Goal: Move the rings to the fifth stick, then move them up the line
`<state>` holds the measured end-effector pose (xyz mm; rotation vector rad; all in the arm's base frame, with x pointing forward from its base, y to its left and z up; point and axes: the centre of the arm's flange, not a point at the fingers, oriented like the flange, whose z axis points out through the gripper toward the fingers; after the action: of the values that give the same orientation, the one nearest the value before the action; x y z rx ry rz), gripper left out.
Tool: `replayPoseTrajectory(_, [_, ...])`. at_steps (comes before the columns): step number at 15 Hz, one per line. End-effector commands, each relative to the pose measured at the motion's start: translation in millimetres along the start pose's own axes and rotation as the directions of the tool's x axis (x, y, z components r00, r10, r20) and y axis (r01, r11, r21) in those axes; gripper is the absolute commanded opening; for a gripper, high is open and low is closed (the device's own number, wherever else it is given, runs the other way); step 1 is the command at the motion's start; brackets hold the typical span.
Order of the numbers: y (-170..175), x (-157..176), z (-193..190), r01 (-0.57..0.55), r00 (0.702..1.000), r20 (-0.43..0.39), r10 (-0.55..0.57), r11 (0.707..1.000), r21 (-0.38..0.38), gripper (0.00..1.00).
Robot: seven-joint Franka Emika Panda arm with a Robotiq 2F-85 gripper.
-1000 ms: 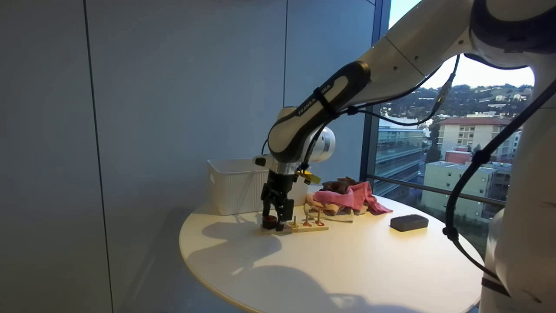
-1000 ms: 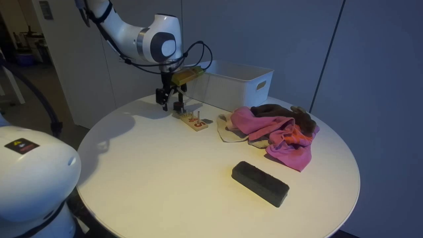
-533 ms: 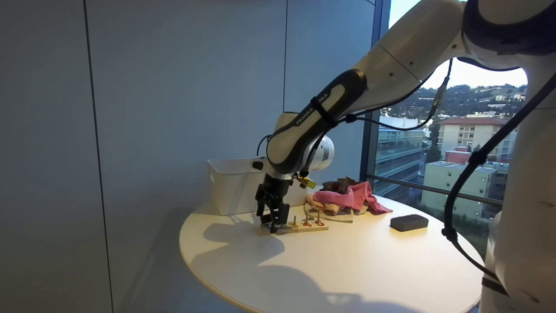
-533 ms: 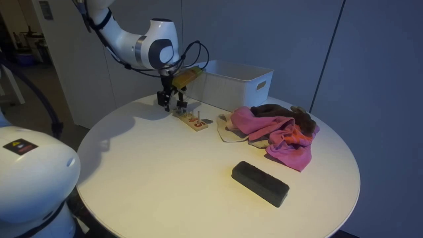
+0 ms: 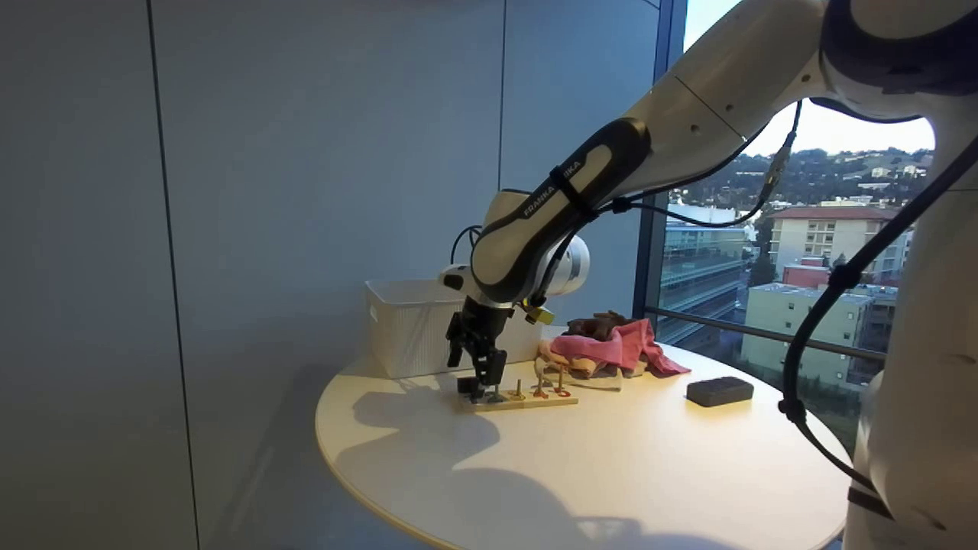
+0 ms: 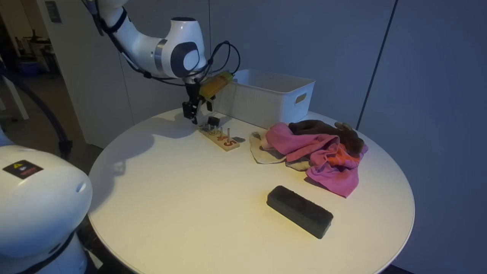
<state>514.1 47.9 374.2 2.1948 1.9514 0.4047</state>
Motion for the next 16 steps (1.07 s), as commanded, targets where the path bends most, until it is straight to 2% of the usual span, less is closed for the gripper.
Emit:
replayPoseTrajectory(1, [13,-5,-14,-0.003,1.0,0.027,0.005,0.996,-0.089,1.0])
replayPoseTrajectory(3, [22,-10,-12,-0.011,0.998,0.063,0.019,0.992,-0.122,1.0])
replayPoseTrajectory(5, [26,-13,-11,-0.007,0.996,0.09,0.018,0.992,-0.122,1.0])
replayPoseTrajectory(11, [27,-15,-10,0.12,0.986,0.117,-0.116,0.992,-0.028,1.0])
replayPoseTrajectory(16, [19,-17,-4,0.213,0.969,0.132,-0.211,0.977,-0.001,1.0])
